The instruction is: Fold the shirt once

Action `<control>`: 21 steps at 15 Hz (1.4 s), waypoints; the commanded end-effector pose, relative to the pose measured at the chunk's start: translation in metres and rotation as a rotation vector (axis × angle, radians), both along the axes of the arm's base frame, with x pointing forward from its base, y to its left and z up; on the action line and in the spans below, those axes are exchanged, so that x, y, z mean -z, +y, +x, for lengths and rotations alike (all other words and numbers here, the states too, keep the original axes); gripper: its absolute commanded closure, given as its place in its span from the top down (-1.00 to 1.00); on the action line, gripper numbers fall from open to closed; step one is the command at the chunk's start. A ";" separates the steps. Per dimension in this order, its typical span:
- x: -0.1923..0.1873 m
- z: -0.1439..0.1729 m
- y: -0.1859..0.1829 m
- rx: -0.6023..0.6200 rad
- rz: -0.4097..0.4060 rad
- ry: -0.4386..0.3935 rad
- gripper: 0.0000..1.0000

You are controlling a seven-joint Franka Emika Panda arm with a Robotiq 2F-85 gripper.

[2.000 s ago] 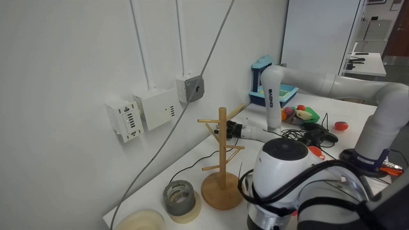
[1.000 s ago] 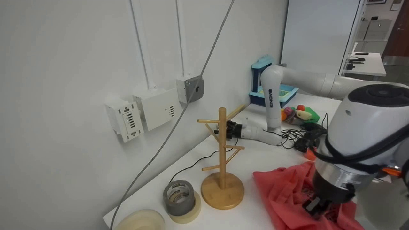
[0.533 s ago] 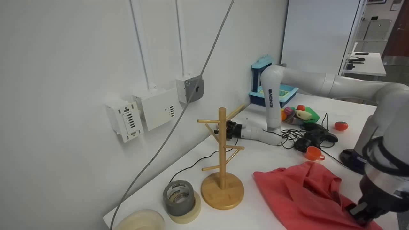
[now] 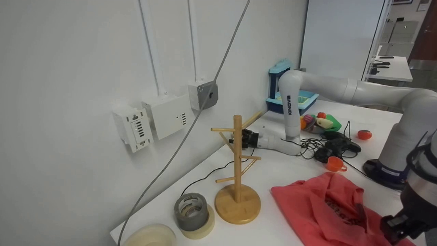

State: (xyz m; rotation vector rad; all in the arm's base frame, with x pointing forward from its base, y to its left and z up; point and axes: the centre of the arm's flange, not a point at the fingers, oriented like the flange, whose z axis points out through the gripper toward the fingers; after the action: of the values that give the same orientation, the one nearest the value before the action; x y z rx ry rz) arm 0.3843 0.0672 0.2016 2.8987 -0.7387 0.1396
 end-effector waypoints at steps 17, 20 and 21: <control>-0.017 -0.008 -0.025 -0.543 0.032 -0.091 1.00; -0.007 0.013 -0.011 -0.515 0.003 -0.093 1.00; -0.005 0.013 -0.011 -0.522 0.004 -0.091 1.00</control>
State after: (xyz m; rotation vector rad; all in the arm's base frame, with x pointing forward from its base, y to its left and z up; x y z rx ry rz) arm 0.3976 0.0558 0.2060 3.0322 0.0247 0.3255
